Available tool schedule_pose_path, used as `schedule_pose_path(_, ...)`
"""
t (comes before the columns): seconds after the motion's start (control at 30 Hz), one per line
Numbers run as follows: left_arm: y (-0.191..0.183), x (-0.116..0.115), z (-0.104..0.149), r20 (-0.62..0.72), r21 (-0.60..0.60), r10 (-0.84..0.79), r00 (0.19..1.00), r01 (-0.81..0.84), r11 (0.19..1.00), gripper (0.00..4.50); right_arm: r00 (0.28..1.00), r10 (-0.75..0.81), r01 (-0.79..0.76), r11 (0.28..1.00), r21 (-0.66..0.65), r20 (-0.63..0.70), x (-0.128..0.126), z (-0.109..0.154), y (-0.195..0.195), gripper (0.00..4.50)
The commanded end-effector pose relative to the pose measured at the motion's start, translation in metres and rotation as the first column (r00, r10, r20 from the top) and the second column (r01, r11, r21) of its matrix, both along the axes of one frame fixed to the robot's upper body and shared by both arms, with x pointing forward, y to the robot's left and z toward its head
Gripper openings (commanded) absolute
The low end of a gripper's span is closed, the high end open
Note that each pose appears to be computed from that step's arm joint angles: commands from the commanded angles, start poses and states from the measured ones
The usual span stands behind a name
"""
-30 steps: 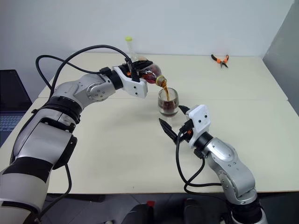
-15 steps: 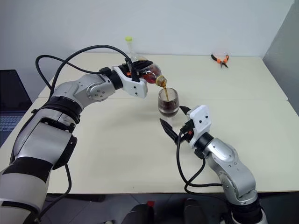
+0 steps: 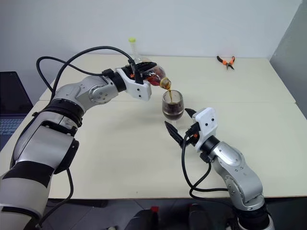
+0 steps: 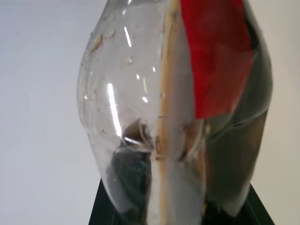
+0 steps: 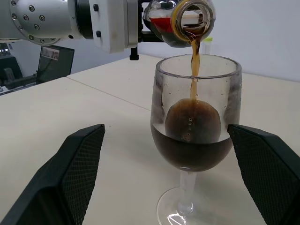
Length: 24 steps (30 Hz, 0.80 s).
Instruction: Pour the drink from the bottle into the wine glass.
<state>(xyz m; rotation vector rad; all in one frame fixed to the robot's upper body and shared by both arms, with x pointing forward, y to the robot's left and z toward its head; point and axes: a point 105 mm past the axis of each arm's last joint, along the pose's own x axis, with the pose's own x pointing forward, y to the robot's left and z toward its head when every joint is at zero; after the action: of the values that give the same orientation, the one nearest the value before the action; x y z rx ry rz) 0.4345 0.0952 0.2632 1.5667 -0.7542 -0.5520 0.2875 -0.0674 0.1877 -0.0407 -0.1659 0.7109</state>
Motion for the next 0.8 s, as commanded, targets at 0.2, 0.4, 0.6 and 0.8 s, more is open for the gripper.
schedule_pose_path(0.2, 0.0006, -0.002, 0.0242, 0.063, -0.015, -0.005, 0.998, 0.006, 1.0, 0.87, 0.999, -0.011, 0.011, 1.0, 0.021, 0.041, -0.0008, 0.0104, -0.0027, 4.5)
schedule_pose_path(0.4, 0.0002, -0.0022, 0.0221, 0.055, -0.02, -0.009, 0.998, 0.01, 1.0, 0.87, 0.999, -0.011, 0.01, 1.0, 0.021, 0.04, -0.0012, 0.0102, -0.0026, 4.5)
schedule_pose_path(0.6, -0.0041, -0.0041, 0.0198, 0.031, -0.044, -0.031, 0.999, 0.032, 0.999, 0.82, 0.999, -0.013, 0.012, 1.0, 0.021, 0.043, -0.0008, 0.0103, -0.0023, 4.5)
schedule_pose_path(0.8, -0.0053, -0.006, 0.0194, 0.009, -0.079, -0.049, 0.999, 0.049, 0.996, 0.81, 0.999, -0.007, 0.006, 1.0, 0.02, 0.044, -0.0006, 0.0101, -0.0009, 4.5)
